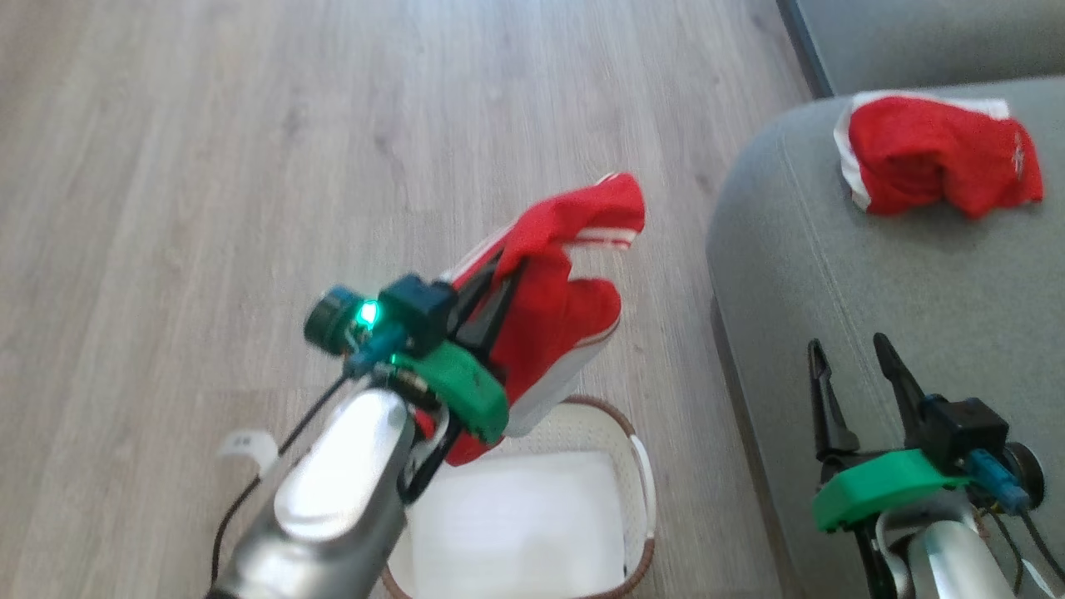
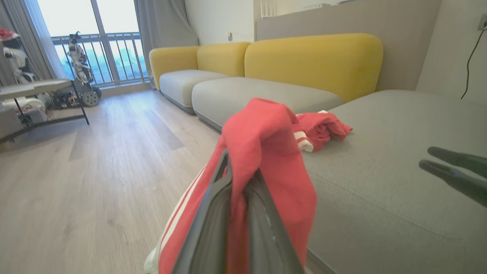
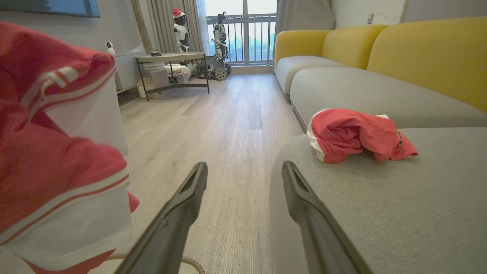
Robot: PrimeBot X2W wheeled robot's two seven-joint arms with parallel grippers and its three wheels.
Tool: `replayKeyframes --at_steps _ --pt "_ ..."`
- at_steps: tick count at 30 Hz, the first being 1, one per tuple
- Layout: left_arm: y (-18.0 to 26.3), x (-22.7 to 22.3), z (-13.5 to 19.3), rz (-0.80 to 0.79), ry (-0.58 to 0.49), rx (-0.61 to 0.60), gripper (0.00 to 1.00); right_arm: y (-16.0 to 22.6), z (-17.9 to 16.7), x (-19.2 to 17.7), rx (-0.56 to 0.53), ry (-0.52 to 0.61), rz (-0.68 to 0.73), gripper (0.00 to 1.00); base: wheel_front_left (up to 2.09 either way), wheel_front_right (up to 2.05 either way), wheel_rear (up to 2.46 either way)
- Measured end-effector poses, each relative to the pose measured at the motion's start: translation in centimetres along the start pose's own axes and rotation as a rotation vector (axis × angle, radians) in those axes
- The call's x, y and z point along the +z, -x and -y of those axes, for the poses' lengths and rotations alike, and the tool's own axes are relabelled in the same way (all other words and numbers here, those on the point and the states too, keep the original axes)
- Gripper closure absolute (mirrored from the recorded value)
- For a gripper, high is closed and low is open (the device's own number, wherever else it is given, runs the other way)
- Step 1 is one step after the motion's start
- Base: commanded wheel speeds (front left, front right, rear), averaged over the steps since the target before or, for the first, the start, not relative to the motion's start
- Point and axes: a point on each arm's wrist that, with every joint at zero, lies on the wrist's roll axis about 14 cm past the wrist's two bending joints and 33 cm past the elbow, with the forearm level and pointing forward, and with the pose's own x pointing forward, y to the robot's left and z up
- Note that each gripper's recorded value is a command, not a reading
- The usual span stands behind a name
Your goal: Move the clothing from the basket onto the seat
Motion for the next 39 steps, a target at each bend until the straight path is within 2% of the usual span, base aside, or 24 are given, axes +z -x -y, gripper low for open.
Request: replayKeyframes --at_steps 6,12,22,34,39 --pt "-1.0 6.6 0.5 0.134 -0.077 -0.037 1.0 0.2 -2.3 1.5 0.068 0.0 0.044 0.0 0.0 0.0 0.0" --pt "-1.0 9.1 1.9 0.179 -0.095 -0.078 1.0 0.4 -4.6 2.2 0.138 0.001 0.062 0.0 0.0 0.0 0.0" --pt "-0.6 10.3 3.9 0.202 -0.101 -0.124 1.0 0.1 -9.1 3.1 0.276 0.032 0.084 0.0 0.0 0.0 0.0" --pt "0.2 10.6 4.4 0.217 -0.099 -0.126 1.0 -1.7 -10.5 3.6 0.373 0.066 0.074 0.0 0.0 0.0 0.0" --pt "0.3 10.6 4.5 0.218 -0.099 -0.127 1.0 -2.8 -10.9 4.1 0.379 0.014 0.073 0.0 0.0 0.0 0.0"
